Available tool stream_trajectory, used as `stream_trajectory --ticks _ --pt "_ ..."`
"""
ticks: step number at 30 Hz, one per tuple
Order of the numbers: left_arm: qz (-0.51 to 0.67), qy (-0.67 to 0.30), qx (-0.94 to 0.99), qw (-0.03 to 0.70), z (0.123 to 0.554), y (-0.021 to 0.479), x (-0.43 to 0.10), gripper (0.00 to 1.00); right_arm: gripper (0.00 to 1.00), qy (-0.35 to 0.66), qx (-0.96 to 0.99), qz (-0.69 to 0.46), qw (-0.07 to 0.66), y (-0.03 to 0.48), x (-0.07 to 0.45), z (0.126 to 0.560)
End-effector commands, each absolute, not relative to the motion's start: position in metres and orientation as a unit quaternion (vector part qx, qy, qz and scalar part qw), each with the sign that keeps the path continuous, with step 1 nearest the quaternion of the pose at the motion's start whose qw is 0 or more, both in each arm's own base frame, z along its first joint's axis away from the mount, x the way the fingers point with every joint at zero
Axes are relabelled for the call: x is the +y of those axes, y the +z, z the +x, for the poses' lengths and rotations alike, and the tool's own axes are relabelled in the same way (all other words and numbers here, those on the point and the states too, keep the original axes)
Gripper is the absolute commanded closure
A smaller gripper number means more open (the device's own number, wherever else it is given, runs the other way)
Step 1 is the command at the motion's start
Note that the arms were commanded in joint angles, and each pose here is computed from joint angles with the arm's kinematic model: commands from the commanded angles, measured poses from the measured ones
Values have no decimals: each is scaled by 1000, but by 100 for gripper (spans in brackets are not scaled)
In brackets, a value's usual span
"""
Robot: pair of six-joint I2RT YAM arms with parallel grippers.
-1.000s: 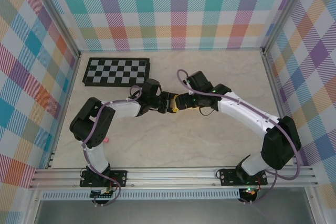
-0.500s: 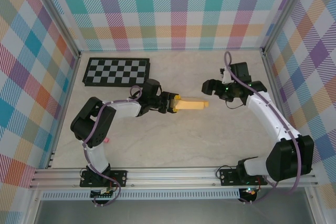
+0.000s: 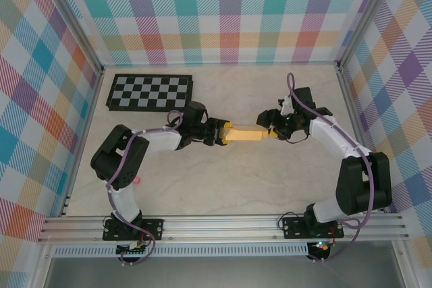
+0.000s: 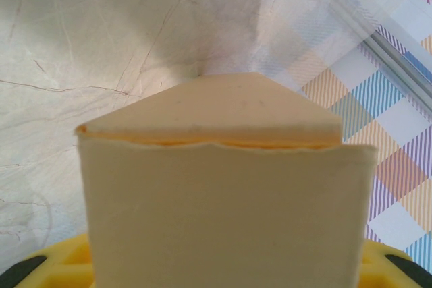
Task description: Fold the paper box
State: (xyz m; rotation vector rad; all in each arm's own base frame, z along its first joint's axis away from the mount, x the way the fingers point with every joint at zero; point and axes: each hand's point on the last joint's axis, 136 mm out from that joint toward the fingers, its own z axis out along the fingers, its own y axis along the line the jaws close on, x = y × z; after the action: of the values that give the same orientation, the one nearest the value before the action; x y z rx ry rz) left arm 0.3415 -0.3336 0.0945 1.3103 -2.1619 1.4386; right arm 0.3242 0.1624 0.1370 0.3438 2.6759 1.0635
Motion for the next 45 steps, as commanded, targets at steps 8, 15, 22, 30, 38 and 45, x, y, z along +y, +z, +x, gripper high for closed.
stream_trajectory --ticks 8,15,22,30,38,45 --pt "475 446 -748 127 334 68 -326 77 43 392 906 114 110 135 170 315" --pt "473 443 -751 127 334 68 -325 77 46 355 921 100 123 121 159 312" --pt "473 442 -752 124 335 68 -325 77 52 364 917 107 119 115 162 312" --pt "474 438 -754 125 334 66 -325 77 60 370 911 135 122 104 160 309" --pt "472 437 -756 126 334 65 -326 77 59 395 898 148 123 112 166 311" --pt "470 438 -756 126 333 66 -327 77 60 395 898 151 119 106 166 313"
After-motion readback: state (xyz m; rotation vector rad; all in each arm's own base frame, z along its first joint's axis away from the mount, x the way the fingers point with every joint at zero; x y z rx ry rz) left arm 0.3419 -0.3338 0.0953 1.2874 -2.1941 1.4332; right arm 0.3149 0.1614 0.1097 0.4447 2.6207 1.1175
